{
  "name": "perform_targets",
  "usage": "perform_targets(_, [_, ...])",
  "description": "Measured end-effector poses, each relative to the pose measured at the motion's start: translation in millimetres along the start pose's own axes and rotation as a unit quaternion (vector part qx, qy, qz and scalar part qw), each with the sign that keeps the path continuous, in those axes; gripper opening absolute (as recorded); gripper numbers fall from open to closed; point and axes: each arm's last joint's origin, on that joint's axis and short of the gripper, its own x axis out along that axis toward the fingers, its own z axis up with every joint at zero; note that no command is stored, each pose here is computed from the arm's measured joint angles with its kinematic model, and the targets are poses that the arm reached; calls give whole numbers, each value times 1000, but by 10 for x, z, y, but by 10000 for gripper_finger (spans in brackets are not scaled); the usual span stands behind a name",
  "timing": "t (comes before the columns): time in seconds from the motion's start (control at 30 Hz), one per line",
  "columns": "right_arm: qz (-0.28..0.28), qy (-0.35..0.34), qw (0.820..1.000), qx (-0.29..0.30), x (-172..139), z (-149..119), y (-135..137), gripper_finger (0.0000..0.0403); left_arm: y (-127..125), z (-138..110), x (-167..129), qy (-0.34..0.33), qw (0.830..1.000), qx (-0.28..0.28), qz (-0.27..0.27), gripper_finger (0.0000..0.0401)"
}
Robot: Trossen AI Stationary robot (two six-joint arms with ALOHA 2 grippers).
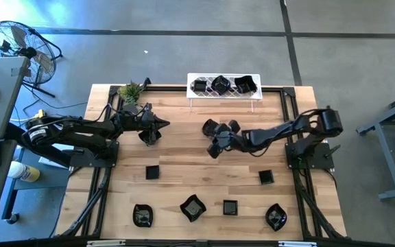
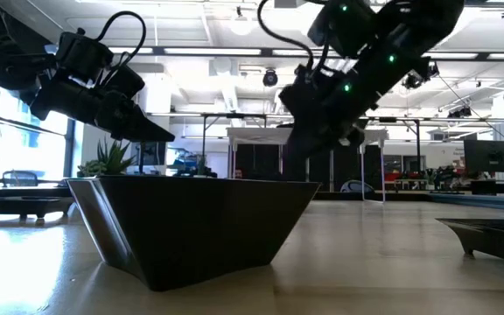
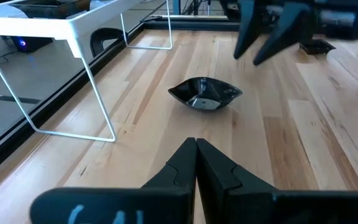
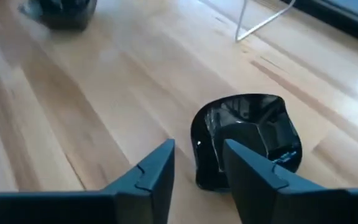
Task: Pick & Place Mini shaped plates
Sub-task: Stack the leaf shaped plate on top of the leaf shaped plate on the shelf
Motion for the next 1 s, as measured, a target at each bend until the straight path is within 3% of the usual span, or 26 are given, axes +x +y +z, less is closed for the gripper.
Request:
perform_targets(0.17, [-28, 22, 986, 165, 9, 48, -156, 163, 0, 0, 0, 0, 1000, 0, 0, 4])
perform_targets(0.3, [-66, 48, 967, 240, 54, -15, -253, 171, 0, 1, 0, 0, 1000, -1, 0, 4])
perform_targets(0.7, [-113, 73, 952, 274, 319, -177, -393, 125, 0, -1, 0, 0, 1000, -1, 0, 4])
perform_targets(1.0, [-94, 49, 952, 289, 424, -163, -379, 94, 0, -1, 0, 0, 1000, -2, 0, 4])
